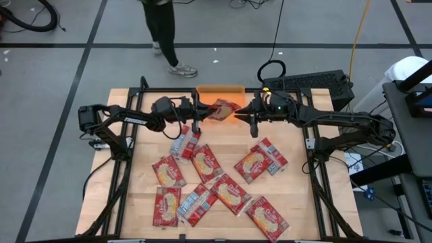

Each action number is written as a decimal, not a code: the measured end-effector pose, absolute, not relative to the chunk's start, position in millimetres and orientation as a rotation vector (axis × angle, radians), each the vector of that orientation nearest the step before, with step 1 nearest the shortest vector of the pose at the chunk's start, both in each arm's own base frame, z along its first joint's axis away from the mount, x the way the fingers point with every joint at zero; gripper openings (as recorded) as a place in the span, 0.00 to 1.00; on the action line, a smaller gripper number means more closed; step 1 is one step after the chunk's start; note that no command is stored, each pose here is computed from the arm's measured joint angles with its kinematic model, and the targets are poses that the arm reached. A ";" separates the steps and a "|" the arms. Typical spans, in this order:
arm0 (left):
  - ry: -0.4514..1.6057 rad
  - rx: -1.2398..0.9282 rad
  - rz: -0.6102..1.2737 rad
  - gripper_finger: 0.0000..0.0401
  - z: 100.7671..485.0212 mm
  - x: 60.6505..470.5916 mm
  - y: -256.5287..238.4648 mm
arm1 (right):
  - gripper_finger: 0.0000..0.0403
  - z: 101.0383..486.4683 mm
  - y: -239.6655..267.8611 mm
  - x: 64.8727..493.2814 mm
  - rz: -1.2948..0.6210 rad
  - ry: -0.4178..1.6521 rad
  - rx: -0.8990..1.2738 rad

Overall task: Sort popcorn bags into baskets
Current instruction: Put the popcorn pack into the orange bin

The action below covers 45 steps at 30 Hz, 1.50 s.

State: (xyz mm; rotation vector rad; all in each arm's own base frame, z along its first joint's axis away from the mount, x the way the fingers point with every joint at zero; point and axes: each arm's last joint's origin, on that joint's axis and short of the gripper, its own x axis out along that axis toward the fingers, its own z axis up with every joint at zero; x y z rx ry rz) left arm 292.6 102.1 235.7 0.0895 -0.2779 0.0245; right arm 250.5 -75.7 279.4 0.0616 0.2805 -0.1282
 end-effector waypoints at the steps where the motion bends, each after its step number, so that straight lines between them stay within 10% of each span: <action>1: -0.276 0.089 0.028 0.08 235.2 292.1 102.9 | 0.25 276.8 -75.4 250.2 -0.128 0.279 0.061; 9: -0.245 0.083 0.036 0.04 230.1 290.4 105.2 | 0.54 273.5 -77.8 249.9 -0.211 0.096 0.011; 15: -0.252 0.116 0.036 0.09 230.8 290.7 103.8 | 0.58 267.3 -79.4 261.4 -0.149 0.035 -0.024; 38: -0.271 0.118 0.073 0.09 233.4 290.2 105.9 | 0.02 264.5 -94.2 267.7 -0.141 -0.047 -0.015; 45: -0.148 0.054 0.144 0.35 235.0 277.9 117.3 | 0.01 284.1 -103.7 265.4 -0.182 0.069 0.051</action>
